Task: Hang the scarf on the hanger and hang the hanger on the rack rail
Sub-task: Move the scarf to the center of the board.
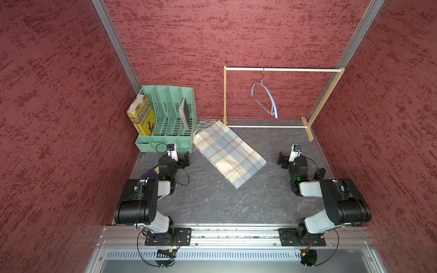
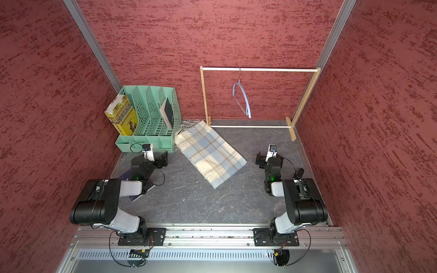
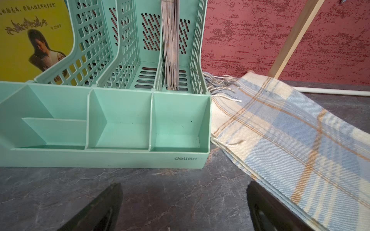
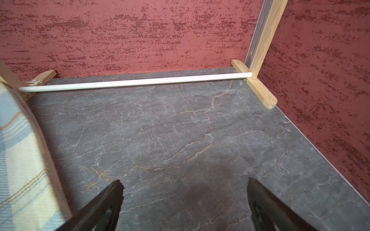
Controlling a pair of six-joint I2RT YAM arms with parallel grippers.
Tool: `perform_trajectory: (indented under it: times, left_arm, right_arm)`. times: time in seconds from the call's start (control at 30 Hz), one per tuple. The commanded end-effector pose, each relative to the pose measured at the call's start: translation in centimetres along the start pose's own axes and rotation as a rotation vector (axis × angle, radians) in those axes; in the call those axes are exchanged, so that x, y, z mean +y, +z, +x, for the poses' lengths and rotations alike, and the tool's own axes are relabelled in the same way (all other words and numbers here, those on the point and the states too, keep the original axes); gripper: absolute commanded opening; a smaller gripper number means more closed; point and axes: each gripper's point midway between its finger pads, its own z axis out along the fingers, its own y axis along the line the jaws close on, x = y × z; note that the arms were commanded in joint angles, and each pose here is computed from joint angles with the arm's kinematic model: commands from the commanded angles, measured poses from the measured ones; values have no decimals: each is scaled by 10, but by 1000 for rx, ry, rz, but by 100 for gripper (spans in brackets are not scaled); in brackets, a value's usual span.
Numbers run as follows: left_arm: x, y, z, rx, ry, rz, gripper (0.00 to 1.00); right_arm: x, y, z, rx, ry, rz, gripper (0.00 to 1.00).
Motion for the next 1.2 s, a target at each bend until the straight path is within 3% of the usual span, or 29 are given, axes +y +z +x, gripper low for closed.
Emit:
perform_trajectory:
  times: [0.0, 1.1, 1.17]
  left_arm:
    - [0, 3, -6, -19, -4, 6, 100]
    - [2, 4, -6, -18, -8, -11, 100]
    - [3, 4, -7, -20, -4, -20, 100]
  right_arm:
    - [3, 3, -10, -28, -5, -16, 99]
    - [3, 3, -10, -27, -8, -14, 99]
    - [6, -6, -37, -75, -28, 3, 98]
